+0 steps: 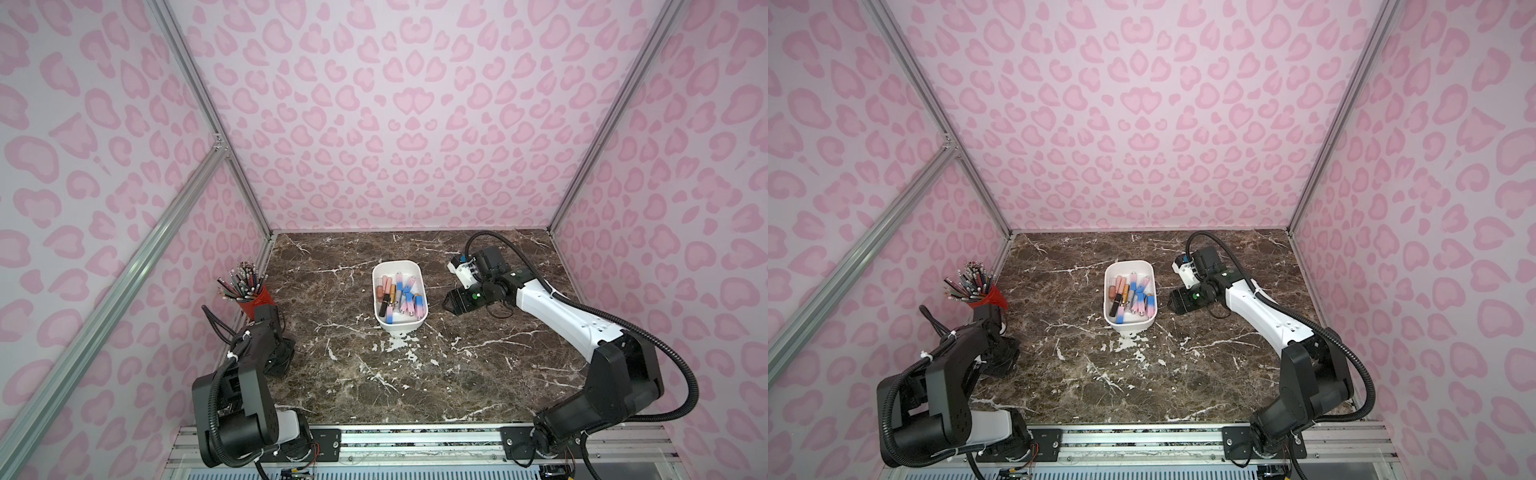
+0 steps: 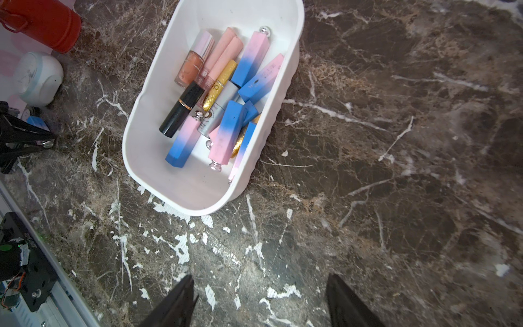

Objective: Put the lipstick into the storage box
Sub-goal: Pick up the lipstick at the center of the board, then place the lipstick in the storage box.

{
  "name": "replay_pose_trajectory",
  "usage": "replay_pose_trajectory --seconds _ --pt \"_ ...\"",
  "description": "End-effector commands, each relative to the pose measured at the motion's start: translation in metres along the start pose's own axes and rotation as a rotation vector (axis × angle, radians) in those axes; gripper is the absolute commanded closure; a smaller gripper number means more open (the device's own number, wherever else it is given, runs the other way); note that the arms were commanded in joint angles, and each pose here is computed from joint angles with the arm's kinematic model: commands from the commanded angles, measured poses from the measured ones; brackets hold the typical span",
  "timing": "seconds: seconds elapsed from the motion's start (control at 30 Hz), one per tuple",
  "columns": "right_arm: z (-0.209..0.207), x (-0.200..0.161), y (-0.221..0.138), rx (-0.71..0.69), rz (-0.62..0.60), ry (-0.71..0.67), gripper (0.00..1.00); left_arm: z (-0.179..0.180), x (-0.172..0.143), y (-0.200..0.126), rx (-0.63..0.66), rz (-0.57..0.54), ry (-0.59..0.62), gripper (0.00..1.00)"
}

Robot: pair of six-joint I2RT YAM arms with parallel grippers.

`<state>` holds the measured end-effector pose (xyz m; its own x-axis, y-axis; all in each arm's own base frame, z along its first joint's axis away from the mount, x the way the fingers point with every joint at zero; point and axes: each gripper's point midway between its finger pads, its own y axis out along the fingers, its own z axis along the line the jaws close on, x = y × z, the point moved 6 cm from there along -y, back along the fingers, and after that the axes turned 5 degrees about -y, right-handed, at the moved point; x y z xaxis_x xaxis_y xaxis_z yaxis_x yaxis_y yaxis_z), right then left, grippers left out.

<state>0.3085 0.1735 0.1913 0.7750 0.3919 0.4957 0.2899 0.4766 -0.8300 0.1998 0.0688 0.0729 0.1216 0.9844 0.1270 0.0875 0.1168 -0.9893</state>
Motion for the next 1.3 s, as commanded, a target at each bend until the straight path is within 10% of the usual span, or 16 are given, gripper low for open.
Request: replay_pose_trajectory --seconds 0.0,0.73,1.27 --pt "-0.001 -0.002 0.001 -0.009 -0.004 0.005 0.24 -0.006 -0.015 -0.009 -0.004 0.057 0.051 0.95" --pt "0.002 -0.005 -0.028 -0.076 -0.032 0.000 0.24 -0.197 -0.174 -0.106 -0.274 0.061 0.746 0.97" --pt "0.010 -0.027 -0.076 -0.172 -0.090 0.042 0.24 -0.238 -0.276 -0.084 -0.348 0.168 0.986 0.93"
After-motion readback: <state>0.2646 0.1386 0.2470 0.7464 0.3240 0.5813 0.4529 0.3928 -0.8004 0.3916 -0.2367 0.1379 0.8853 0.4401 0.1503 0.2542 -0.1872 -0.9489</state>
